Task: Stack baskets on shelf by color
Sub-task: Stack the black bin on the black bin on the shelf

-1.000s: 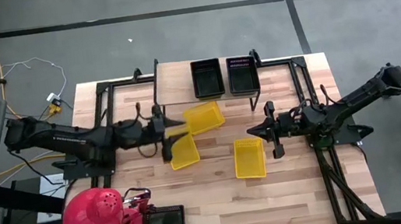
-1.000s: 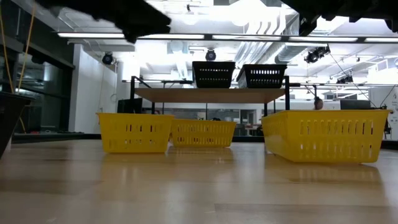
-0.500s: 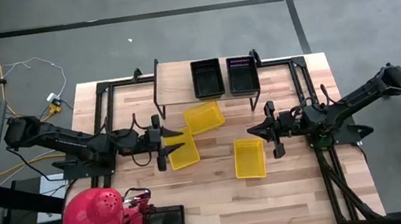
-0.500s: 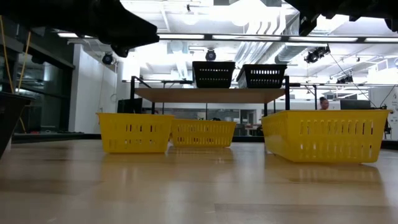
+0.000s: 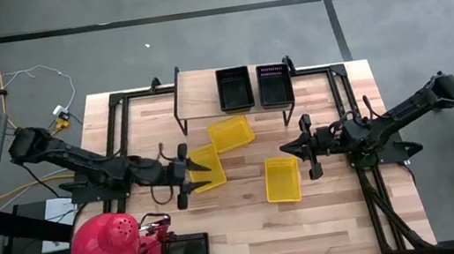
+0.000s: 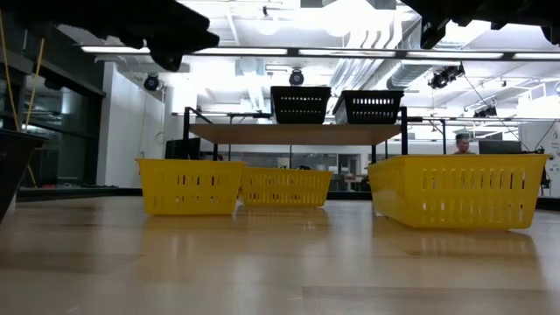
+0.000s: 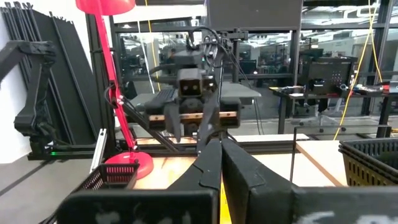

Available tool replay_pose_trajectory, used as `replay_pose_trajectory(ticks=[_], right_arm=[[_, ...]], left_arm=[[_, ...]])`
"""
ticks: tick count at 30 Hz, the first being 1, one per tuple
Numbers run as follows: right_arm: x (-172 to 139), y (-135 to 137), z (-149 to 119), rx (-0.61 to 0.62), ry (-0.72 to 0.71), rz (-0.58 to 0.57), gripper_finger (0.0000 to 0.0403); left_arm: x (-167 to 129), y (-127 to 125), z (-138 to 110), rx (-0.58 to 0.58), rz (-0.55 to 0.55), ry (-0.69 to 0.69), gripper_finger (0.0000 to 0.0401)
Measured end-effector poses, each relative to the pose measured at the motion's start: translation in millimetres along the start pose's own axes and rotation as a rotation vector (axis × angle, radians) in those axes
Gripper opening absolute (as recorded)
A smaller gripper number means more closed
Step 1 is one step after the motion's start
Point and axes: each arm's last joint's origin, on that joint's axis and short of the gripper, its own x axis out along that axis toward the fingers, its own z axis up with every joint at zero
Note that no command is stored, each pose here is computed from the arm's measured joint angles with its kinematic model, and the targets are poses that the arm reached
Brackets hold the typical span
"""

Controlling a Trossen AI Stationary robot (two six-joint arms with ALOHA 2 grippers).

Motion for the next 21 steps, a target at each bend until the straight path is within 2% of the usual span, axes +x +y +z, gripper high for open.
replay_pose_trajectory(ticks=[8, 15, 21], right_arm=[[0.0, 0.0, 0.1, 0.0, -0.001, 0.0, 0.0], [0.0, 0.0, 0.2, 0.0, -0.002, 0.0, 0.0], [0.0, 0.0, 0.1, 0.0, -0.001, 0.0, 0.0]], left_arm=[[28.7, -13.4, 3.5, -0.007, -0.09, 0.489, 0.016], [47.3, -35.7, 9.3, 0.002, -0.276, 0.644, 0.016], [47.0, -53.0, 3.7, 0.053, -0.303, 0.812, 0.016]])
